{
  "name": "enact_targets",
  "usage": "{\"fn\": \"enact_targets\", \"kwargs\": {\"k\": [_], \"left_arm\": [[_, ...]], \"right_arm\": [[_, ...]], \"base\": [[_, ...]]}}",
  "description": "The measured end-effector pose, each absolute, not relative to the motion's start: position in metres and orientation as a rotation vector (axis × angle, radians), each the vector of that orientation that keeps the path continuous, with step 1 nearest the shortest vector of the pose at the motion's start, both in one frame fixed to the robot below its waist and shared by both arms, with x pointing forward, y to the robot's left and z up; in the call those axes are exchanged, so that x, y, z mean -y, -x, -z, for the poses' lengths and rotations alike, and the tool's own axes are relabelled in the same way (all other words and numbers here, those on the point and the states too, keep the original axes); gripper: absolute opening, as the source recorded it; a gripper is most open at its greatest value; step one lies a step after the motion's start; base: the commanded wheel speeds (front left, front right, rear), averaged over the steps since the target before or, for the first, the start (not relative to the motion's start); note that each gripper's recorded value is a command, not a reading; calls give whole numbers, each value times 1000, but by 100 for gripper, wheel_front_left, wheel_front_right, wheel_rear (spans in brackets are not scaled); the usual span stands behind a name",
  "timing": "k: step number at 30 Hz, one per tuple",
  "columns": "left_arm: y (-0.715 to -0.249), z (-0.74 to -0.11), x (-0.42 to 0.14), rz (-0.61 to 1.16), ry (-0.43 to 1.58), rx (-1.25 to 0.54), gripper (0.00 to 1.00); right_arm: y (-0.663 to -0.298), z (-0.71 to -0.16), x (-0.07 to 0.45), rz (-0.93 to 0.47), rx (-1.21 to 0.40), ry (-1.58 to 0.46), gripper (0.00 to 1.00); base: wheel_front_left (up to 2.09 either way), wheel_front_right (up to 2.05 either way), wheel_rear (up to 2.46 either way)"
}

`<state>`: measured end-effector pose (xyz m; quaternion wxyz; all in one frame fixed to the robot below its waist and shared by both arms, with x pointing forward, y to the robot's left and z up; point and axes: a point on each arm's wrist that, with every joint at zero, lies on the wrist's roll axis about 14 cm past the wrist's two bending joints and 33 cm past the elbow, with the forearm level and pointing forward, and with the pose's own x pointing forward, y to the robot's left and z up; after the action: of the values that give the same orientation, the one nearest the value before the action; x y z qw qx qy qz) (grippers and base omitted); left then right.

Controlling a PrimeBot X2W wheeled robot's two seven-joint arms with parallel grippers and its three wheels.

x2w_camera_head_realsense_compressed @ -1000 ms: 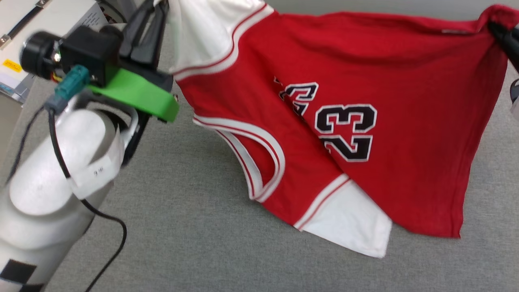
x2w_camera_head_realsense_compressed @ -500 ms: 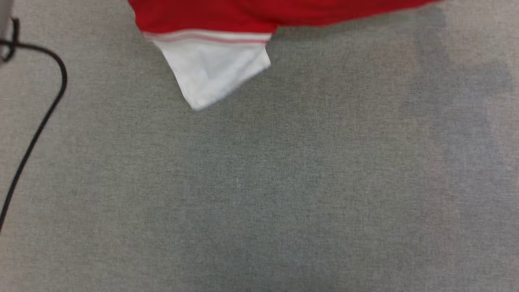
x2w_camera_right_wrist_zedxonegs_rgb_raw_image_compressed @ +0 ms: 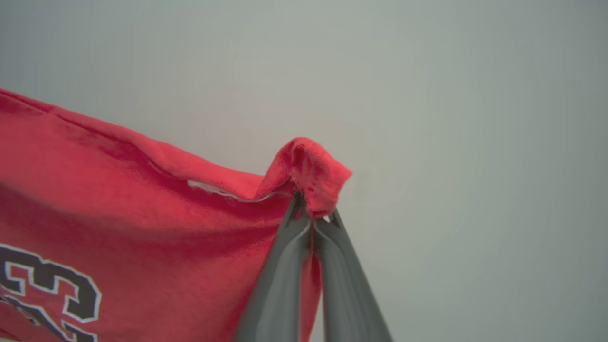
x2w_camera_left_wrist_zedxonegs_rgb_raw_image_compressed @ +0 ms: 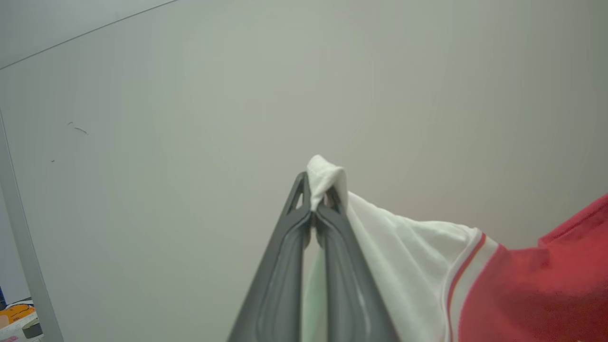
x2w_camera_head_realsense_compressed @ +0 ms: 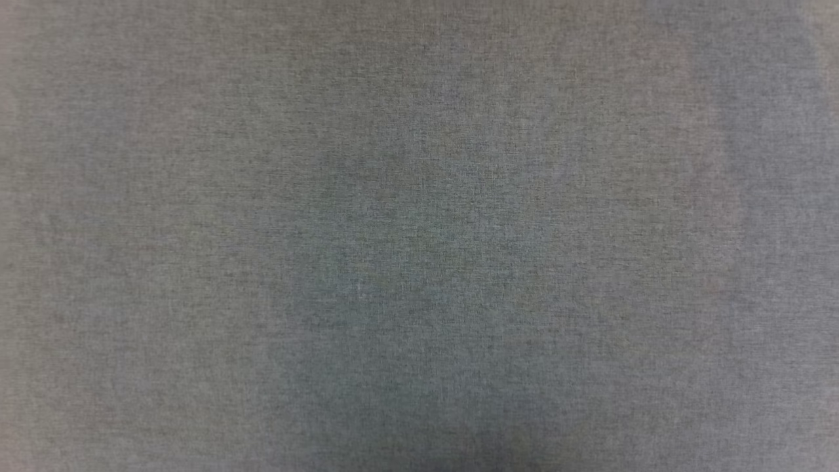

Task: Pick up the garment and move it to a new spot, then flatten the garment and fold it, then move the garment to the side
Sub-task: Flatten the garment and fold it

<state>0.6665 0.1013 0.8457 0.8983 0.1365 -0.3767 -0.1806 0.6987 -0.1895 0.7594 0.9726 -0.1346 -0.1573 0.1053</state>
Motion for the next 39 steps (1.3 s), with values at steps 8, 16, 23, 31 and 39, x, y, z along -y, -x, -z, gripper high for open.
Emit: {"fn": "enact_targets", "kwargs": {"k": [8, 16, 23, 31, 39], "left_arm": [[-701, -788, -106, 372, -279, 657, 0], [-709, -704, -110, 395, -270, 480, 0], [-688, -651, -118, 406, -224, 368, 0], [-634, -596, -136, 397, -183, 243, 0], [-556, -546, -151, 368, -127, 112, 0]], "right_arm": [[-725, -701, 184, -231, 208, 281, 0], [-718, -625, 169, -295, 70, 278, 0], [-691, -573, 157, -355, -25, 255, 0], [-638, -524, 158, -402, -127, 214, 0], [-567, -491, 160, -458, -218, 174, 0]], "base": [[0, 0, 0], [0, 0, 0], [0, 0, 0], [0, 0, 0], [0, 0, 0]]}}
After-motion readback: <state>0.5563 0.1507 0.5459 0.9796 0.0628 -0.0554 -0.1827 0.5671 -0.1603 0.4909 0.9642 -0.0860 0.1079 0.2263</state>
